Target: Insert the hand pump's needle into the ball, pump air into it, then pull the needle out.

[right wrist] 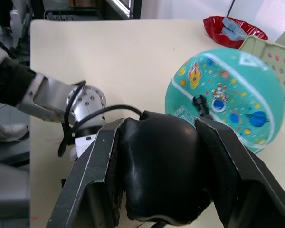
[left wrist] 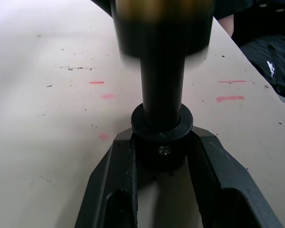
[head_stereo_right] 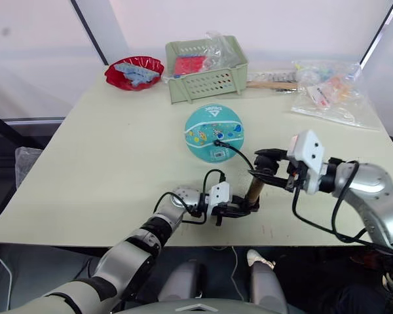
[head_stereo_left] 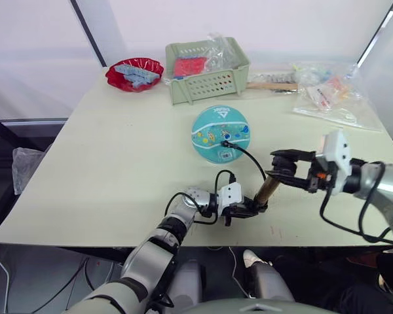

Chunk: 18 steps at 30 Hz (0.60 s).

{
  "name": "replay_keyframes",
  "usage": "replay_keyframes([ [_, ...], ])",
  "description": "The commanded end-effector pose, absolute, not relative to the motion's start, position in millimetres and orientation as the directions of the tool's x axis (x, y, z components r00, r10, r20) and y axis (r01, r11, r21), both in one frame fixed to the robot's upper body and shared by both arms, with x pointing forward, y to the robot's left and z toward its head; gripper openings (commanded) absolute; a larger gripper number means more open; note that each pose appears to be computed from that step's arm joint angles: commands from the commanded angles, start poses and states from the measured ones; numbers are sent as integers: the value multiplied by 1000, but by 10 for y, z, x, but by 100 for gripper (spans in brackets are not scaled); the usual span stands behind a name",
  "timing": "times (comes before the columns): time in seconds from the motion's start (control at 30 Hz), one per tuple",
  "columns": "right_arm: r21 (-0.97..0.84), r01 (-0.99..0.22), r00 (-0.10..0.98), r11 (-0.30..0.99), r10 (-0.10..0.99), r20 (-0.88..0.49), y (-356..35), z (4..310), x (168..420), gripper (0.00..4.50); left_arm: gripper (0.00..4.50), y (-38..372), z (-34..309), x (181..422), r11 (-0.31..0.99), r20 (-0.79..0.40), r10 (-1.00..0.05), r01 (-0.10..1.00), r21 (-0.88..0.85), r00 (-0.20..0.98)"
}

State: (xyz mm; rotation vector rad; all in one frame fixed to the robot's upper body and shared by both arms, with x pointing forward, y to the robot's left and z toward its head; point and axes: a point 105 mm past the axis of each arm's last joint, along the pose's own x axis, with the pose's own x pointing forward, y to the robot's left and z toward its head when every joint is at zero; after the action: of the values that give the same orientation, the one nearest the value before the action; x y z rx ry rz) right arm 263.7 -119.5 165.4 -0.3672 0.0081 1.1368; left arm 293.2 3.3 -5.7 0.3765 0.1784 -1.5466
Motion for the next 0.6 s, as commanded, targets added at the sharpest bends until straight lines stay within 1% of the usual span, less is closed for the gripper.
replay_keyframes([
  [0.03, -249, -884, 453, 395, 854, -255, -1220, 1380, 2681, 194, 103, 206, -422, 2741, -14, -450, -893, 1000, 0, -12],
  [0.27, -258, -884, 443, 391, 876, -190, -1242, 1671, 2685, 194, 103, 260, -461, 2724, -15, -467, -884, 1000, 7, -10],
  [0.6, -297, -873, 432, 387, 896, -104, -1428, 2443, 2636, 194, 103, 259, -480, 2699, -13, -464, -886, 1000, 1, -11],
])
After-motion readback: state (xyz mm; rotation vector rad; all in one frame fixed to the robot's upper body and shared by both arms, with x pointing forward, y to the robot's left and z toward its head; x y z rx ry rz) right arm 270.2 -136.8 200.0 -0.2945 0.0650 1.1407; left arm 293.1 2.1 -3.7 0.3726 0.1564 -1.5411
